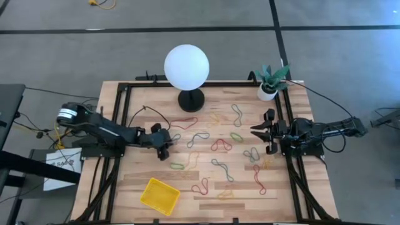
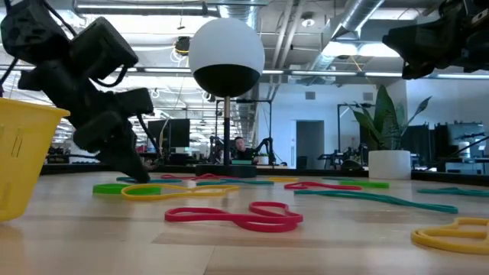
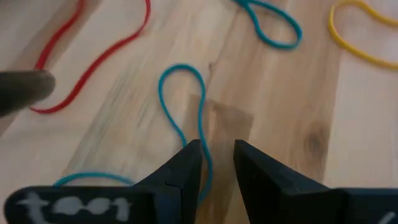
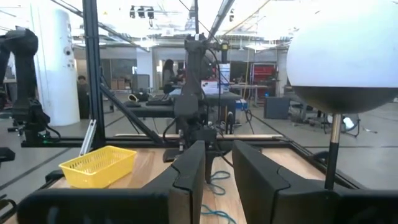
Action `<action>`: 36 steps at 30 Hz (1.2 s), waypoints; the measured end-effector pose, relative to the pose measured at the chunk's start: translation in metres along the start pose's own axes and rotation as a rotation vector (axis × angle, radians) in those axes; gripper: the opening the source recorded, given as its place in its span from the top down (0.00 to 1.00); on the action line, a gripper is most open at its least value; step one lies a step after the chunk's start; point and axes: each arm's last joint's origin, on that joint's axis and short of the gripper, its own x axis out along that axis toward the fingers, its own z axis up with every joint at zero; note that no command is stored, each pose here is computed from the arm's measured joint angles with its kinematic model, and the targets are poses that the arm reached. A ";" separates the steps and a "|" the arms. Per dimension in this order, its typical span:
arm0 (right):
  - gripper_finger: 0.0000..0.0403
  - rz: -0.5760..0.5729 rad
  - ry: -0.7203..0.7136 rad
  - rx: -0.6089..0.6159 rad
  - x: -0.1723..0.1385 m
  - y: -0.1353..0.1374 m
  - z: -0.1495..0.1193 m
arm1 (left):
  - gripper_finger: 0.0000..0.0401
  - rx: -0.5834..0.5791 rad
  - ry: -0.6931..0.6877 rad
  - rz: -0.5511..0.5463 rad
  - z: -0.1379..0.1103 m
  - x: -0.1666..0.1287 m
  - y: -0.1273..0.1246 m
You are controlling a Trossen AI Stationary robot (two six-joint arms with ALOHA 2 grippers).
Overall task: Pick and place items into bin
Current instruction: Put the blue rubber band into the yellow bin
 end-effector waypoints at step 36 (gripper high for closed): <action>0.81 0.003 0.160 0.060 -0.001 0.001 -0.016 | 1.00 0.186 0.058 -0.546 0.040 -0.168 -0.100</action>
